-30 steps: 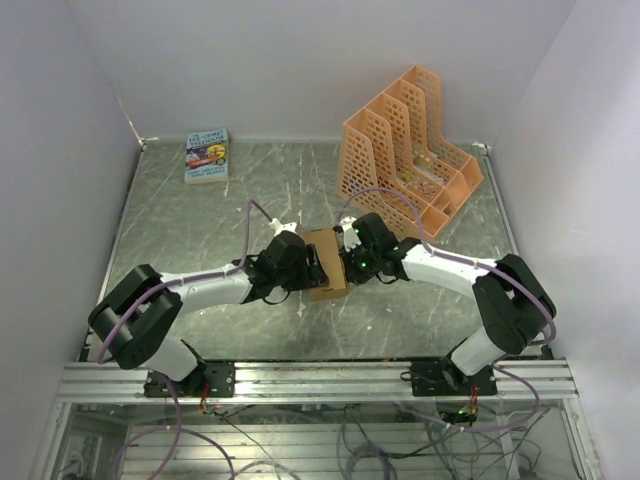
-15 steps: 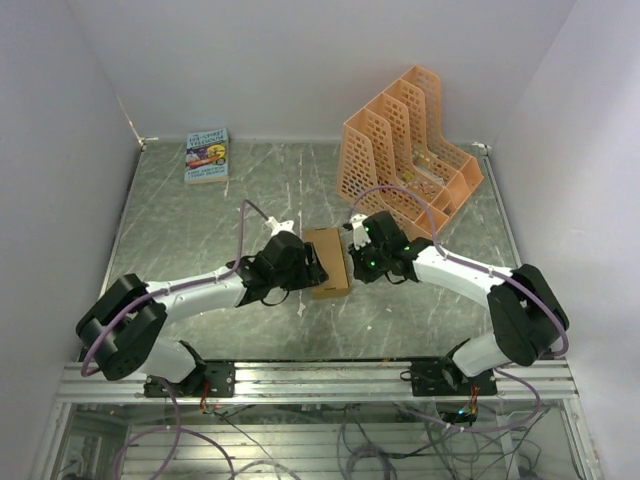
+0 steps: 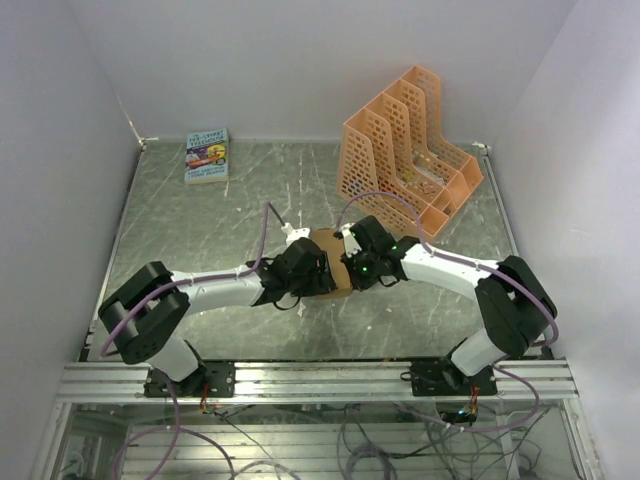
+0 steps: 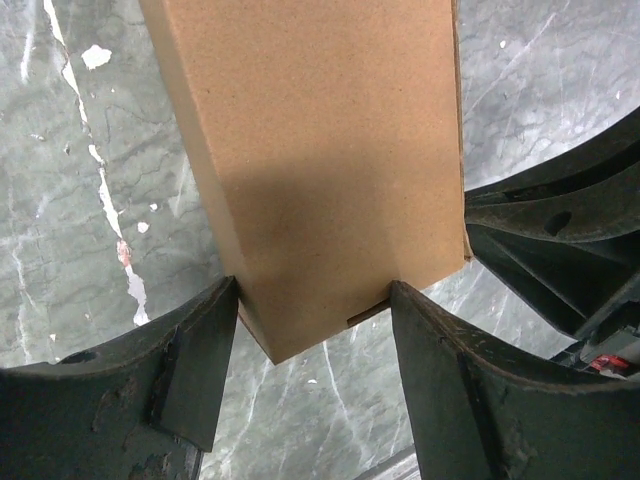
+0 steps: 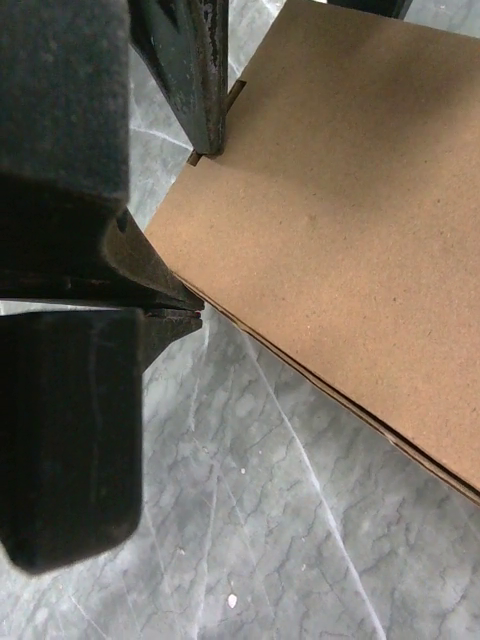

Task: Fold the paper box

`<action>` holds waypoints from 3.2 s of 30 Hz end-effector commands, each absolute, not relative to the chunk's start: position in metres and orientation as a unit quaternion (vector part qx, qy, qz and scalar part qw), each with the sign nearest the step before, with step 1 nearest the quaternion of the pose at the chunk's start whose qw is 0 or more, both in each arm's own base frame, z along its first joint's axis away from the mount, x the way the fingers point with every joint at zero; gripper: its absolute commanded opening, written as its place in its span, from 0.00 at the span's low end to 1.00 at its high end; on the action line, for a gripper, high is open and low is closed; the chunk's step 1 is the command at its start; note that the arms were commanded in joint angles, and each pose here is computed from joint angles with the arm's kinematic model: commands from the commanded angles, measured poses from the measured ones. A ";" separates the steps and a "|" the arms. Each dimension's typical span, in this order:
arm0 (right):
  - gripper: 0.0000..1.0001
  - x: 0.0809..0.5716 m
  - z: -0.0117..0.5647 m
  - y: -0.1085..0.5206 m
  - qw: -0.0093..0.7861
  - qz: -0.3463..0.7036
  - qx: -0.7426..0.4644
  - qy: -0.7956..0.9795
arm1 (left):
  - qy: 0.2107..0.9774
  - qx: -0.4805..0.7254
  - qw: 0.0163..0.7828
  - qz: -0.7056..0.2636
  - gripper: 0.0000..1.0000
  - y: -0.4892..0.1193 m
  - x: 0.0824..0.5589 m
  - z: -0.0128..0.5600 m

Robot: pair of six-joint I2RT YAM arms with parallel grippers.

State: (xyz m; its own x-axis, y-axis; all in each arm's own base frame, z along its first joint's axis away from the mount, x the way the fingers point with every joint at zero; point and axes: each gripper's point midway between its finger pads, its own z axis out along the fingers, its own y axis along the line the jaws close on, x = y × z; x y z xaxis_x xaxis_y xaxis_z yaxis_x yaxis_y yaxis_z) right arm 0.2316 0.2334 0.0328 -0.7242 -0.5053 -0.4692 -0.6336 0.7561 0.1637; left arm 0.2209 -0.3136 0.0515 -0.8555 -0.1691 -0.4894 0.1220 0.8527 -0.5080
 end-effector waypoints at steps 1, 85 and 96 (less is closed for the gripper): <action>0.00 0.249 0.053 0.241 0.231 0.190 -0.296 0.907 | 0.904 -0.002 0.305 -0.299 0.72 -0.336 0.233 0.078; 0.17 0.304 0.120 0.169 0.355 0.354 -0.289 0.816 | 0.909 -0.025 0.387 -0.155 0.84 -0.307 0.302 0.157; 0.00 0.311 0.058 0.192 0.280 0.254 -0.287 0.880 | 0.926 -0.046 0.307 -0.213 0.37 -0.261 0.292 0.088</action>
State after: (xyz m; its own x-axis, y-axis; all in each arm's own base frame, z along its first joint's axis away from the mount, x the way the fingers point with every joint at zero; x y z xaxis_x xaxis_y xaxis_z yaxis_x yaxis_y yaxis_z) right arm 0.2954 0.1860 0.0651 -0.6786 -0.3365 -0.6529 -0.6707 0.6463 0.3639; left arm 0.2949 -0.2352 0.0938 -0.7875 -0.2341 -0.5702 -0.0310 0.9389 -0.3427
